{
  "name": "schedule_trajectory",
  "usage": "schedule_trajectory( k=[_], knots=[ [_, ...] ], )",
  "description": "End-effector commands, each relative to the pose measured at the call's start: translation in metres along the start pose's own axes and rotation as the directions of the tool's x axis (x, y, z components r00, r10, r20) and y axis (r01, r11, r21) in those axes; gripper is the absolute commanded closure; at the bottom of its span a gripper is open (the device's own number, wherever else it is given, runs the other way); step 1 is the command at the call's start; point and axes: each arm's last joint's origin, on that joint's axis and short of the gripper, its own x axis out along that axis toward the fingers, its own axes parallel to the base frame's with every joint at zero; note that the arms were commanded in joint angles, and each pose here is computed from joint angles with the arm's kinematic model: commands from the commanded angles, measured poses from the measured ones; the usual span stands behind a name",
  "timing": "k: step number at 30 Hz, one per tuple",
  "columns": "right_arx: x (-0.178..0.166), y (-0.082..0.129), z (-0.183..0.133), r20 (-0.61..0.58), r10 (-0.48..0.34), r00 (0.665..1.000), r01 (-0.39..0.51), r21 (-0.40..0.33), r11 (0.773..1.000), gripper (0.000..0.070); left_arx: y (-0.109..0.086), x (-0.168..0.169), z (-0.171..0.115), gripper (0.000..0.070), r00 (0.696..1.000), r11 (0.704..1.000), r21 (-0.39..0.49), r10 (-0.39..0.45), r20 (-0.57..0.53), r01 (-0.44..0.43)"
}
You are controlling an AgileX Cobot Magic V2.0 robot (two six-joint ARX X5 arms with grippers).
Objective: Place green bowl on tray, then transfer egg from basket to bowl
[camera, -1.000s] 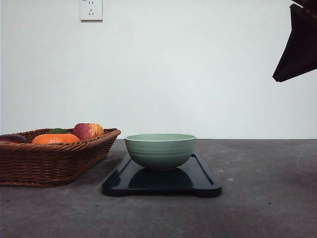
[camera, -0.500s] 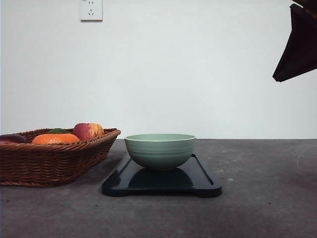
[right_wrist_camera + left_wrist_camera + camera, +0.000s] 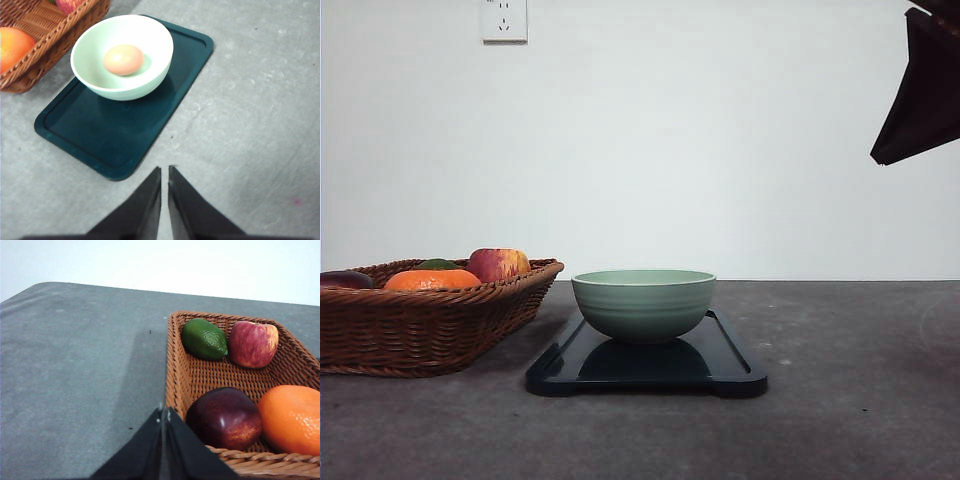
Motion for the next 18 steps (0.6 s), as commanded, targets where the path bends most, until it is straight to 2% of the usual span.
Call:
schedule_trajectory(
  k=[1,4,6,10,15,18],
  knots=[
    [-0.004,-0.001,-0.001,0.031,-0.021,0.999,0.024,-0.089,0.996,0.0683,0.0,0.002,-0.006,0.07,1.0,1.0,0.015,-0.001,-0.019,0.001],
    [-0.007,-0.01,-0.017,0.11,-0.098,0.989,0.111,-0.111,0.988,0.0683,0.0,0.002,-0.006,0.07,1.0,1.0,0.015,-0.001,-0.019,0.001],
    [-0.01,-0.019,-0.033,0.176,-0.18,0.968,0.196,-0.077,0.978,0.0683,0.0,0.002,-0.006,0.07,1.0,1.0,0.015,-0.001,-0.019,0.001],
    [-0.016,-0.034,-0.068,0.275,-0.331,0.903,0.34,0.016,0.94,0.0683,0.0,0.002,-0.006,0.07,1.0,1.0,0.014,-0.001,-0.019,0.001],
    [-0.017,-0.043,-0.105,0.362,-0.438,0.823,0.433,0.099,0.896,0.0683,0.0,0.002,-0.006,0.07,1.0,1.0,0.015,-0.001,-0.019,0.001],
    [-0.012,-0.047,-0.12,0.408,-0.472,0.782,0.456,0.143,0.878,0.0683,0.0,0.002,-0.006,0.07,1.0,1.0,0.015,-0.001,-0.019,0.001]
  ],
)
